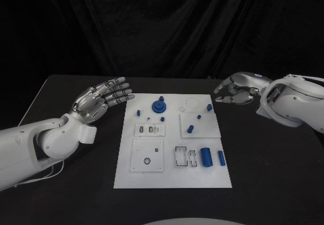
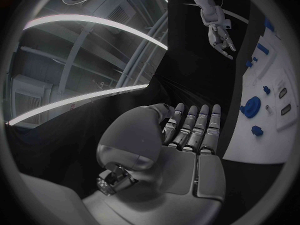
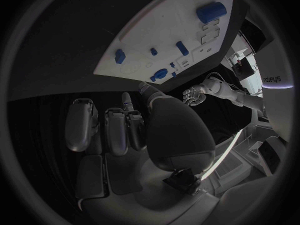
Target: Assemble the parts on the task board
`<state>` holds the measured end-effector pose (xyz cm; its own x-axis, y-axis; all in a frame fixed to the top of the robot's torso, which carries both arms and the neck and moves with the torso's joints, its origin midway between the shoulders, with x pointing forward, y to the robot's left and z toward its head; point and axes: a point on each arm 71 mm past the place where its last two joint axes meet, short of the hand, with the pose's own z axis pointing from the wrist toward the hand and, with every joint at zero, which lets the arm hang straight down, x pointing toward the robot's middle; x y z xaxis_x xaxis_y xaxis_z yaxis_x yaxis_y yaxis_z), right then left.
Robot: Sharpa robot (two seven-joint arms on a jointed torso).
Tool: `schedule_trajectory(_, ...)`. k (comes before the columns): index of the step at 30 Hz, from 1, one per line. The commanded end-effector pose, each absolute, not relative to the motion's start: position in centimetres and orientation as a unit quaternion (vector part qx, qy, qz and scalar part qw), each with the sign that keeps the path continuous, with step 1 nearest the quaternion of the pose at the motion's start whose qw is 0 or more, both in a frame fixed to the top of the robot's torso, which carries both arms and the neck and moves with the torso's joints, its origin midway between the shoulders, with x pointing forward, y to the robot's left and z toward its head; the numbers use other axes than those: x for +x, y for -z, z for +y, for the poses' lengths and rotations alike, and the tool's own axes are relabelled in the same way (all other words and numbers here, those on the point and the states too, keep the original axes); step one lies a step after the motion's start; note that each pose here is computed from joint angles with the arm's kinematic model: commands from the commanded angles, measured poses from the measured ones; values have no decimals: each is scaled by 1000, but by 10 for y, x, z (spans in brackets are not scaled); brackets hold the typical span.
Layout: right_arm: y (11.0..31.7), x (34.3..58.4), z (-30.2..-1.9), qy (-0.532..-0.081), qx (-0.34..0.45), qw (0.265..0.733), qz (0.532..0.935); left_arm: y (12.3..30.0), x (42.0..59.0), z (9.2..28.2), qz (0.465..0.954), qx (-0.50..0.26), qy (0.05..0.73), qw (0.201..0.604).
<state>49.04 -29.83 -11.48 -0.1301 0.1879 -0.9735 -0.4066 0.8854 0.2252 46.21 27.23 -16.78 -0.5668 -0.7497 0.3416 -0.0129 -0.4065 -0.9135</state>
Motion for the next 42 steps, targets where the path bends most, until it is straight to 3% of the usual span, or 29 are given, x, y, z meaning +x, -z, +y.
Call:
schedule_trajectory(1, 120, 489, -305, -217, -56, 660, 717, 168, 462, 271, 480, -394, 744, 246)
schedule_trajectory(10, 144, 492, -305, -183, -63, 647, 737, 169, 461, 271, 480, -395, 745, 244)
schedule_trajectory(29, 165, 501, -302, -194, -55, 667, 718, 176, 455, 276, 479, -403, 741, 242)
schedule_trajectory(42, 175, 503, -297, -195, -58, 656, 726, 179, 454, 277, 480, -405, 740, 241)
